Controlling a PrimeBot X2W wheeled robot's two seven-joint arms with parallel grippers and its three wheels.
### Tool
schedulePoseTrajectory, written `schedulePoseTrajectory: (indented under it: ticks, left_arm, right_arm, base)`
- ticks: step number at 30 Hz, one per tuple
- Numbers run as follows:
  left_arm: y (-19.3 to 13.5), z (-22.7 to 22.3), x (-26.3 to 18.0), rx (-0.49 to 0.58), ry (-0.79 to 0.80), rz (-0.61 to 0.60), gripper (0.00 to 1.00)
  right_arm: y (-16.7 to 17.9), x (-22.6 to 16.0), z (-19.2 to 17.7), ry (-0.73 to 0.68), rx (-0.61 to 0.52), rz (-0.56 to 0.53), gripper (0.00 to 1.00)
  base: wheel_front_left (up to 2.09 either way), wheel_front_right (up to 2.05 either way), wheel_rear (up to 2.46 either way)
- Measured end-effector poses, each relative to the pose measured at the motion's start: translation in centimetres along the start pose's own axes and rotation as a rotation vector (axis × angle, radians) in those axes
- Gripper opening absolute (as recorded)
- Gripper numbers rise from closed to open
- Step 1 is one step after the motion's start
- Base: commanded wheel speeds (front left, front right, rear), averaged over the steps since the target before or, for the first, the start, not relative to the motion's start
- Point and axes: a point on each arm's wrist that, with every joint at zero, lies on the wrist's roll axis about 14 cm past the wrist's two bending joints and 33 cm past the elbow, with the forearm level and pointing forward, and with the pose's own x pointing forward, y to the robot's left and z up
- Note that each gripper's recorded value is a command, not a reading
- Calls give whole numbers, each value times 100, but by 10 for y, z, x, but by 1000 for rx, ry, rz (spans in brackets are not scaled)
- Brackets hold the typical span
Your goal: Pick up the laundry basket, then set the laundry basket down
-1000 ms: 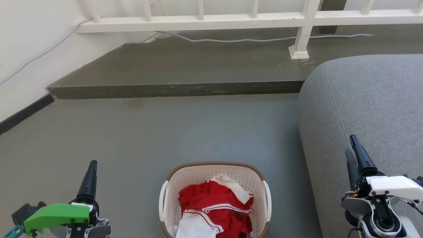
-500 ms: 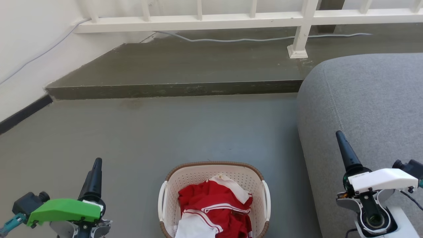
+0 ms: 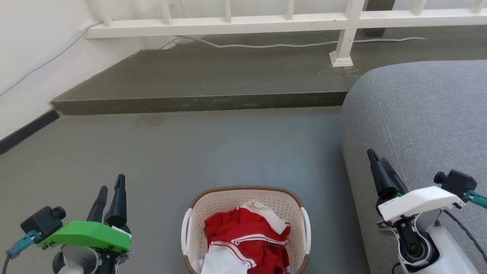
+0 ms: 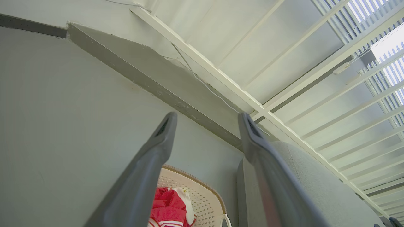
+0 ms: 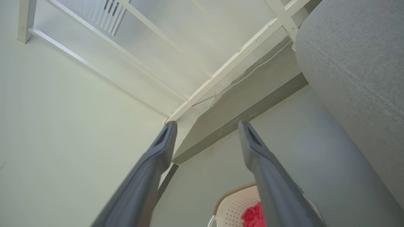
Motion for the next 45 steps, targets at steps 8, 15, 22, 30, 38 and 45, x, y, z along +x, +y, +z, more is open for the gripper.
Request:
schedulePoseTrajectory:
  ticks: [8,15,22,30,38,45]
  left_arm:
    - [-6,-1,1,99,-15,-14,100]
    - [-10,0,1,175,-26,-30,100]
    - [-16,0,2,283,-42,-57,100]
    - [-26,6,4,395,-77,-91,100]
    - [-33,7,6,485,-101,-120,100]
    - [-44,6,8,578,-120,-163,100]
  right_arm:
    - [4,2,-1,-3,-132,7,100]
    - [6,3,4,-24,-232,6,100]
    - [12,3,0,-29,-341,25,100]
    - [24,6,0,-51,-451,68,100]
    - [28,5,-3,-62,-565,89,100]
    - [33,6,-1,-87,-660,111,100]
  base:
    - [0,0,0]
    - [0,0,0]
    - [0,0,0]
    - [0,0,0]
    - [0,0,0]
    - [0,0,0]
